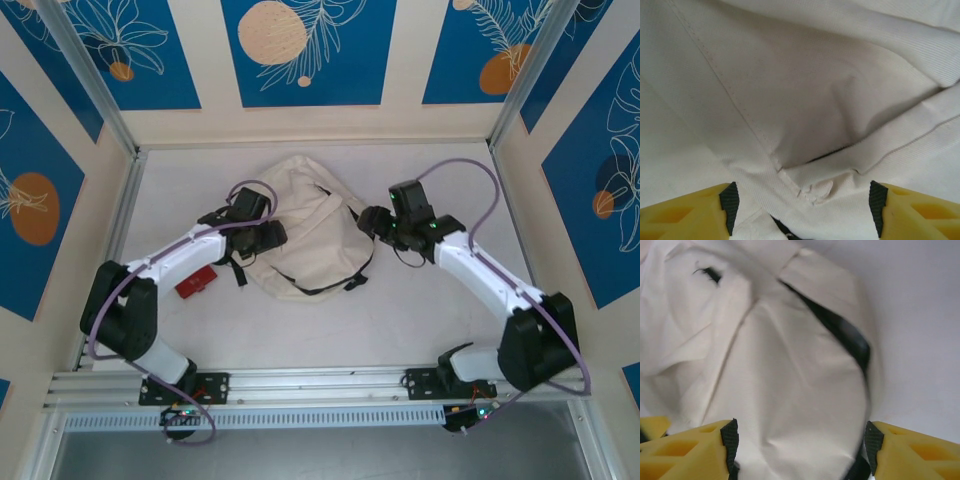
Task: Pack books, pencil case, and school supplies into a backpack
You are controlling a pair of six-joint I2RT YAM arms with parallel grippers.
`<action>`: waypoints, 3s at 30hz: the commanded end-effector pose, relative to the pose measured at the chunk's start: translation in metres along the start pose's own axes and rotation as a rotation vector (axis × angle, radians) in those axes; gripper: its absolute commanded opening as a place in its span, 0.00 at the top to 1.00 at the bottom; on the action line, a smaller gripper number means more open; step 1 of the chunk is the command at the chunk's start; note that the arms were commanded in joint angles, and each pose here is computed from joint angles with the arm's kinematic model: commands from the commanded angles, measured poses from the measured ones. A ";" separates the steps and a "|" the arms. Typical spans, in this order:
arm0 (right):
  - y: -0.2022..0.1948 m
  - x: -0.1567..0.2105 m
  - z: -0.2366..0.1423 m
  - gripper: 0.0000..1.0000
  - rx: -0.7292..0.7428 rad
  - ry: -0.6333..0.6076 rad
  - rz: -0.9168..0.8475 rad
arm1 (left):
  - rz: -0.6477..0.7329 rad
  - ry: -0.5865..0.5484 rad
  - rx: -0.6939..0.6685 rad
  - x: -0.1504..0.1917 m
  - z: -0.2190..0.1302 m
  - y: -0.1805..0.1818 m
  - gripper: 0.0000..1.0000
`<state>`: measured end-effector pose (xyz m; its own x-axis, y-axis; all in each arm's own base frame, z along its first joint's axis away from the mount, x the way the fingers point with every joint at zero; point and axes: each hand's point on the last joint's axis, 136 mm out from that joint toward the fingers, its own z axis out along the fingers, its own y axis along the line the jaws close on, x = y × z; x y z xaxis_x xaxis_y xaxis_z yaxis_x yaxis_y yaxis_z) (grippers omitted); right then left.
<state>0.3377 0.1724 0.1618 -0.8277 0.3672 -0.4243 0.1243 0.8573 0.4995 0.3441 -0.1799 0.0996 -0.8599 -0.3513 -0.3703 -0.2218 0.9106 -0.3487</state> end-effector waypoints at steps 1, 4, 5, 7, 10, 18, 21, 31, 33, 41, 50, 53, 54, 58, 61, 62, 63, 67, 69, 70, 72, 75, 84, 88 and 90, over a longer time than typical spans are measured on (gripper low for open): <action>0.029 0.022 0.017 0.33 -0.086 0.165 -0.156 | -0.075 0.002 -0.035 -0.002 0.015 0.013 0.33; 0.041 0.036 0.033 0.34 -0.078 0.250 -0.236 | -0.119 -0.012 -0.064 -0.003 0.021 0.023 0.35; 0.042 0.041 0.039 0.34 -0.065 0.273 -0.257 | -0.122 -0.016 -0.057 -0.005 0.024 0.022 0.36; 0.042 0.049 0.049 0.35 -0.039 0.312 -0.294 | -0.123 -0.010 -0.037 -0.005 0.029 0.018 0.36; 0.029 0.055 0.062 0.37 0.044 0.352 -0.305 | -0.117 0.003 0.005 -0.006 0.040 0.009 0.37; -0.014 0.060 0.077 0.54 0.206 0.380 -0.275 | -0.049 0.040 0.161 -0.013 0.067 -0.031 0.44; -0.033 0.056 0.078 0.57 0.250 0.373 -0.205 | -0.007 0.070 0.233 -0.015 0.076 -0.051 0.45; -0.046 0.030 0.047 0.60 0.246 0.262 -0.097 | 0.104 0.081 0.310 -0.035 0.067 -0.091 0.43; -0.037 0.024 0.032 0.58 0.220 0.226 -0.108 | 0.102 0.069 0.297 -0.037 0.055 -0.089 0.41; 0.032 0.057 0.022 0.56 -0.004 0.308 -0.206 | 0.018 0.071 0.201 -0.014 0.024 -0.049 0.36; 0.083 0.126 0.075 0.75 -0.164 0.535 -0.189 | -0.070 0.138 0.215 0.020 0.020 -0.028 0.47; 0.083 0.136 0.086 0.82 -0.146 0.565 -0.191 | -0.081 0.165 0.237 0.026 0.025 -0.030 0.48; 0.084 0.138 0.087 0.84 -0.151 0.578 -0.187 | -0.085 0.172 0.243 0.028 0.026 -0.031 0.49; 0.085 0.155 0.087 0.89 -0.175 0.621 -0.187 | -0.097 0.190 0.263 0.031 0.031 -0.034 0.49; 0.075 0.169 0.090 0.91 -0.156 0.655 -0.178 | -0.102 0.202 0.266 0.033 0.037 -0.035 0.49; 0.069 0.174 0.093 0.91 -0.143 0.666 -0.172 | -0.101 0.207 0.266 0.034 0.039 -0.036 0.49; 0.065 0.178 0.095 0.91 -0.133 0.671 -0.168 | -0.101 0.211 0.265 0.034 0.040 -0.035 0.50; 0.048 0.188 0.103 0.91 -0.084 0.685 -0.177 | -0.086 0.240 0.272 0.040 0.045 -0.040 0.56; 0.044 0.190 0.107 0.92 -0.070 0.689 -0.178 | -0.077 0.254 0.262 0.044 0.048 -0.039 0.57; 0.044 0.190 0.108 0.92 -0.070 0.690 -0.178 | -0.072 0.261 0.258 0.046 0.049 -0.039 0.58; 0.043 0.190 0.110 0.92 -0.068 0.690 -0.179 | -0.060 0.276 0.257 0.050 0.050 -0.040 0.59; 0.045 0.189 0.111 0.91 -0.067 0.685 -0.178 | -0.042 0.294 0.247 0.057 0.051 -0.038 0.63; 0.050 0.180 0.108 0.90 -0.081 0.662 -0.180 | 0.013 0.310 0.191 0.068 0.061 -0.027 0.76; 0.053 0.173 0.103 0.89 -0.085 0.645 -0.168 | 0.017 0.318 0.166 0.073 0.065 -0.020 0.87; 0.058 0.166 0.098 0.87 -0.103 0.625 -0.162 | 0.016 0.322 0.159 0.077 0.067 -0.016 0.89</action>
<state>0.2627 0.3220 0.0327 -0.9963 -0.0860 -0.0013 -0.0729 0.8365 0.5431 0.3230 -0.2431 0.0347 -0.9621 -0.2452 -0.1191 -0.1449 0.8302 -0.5383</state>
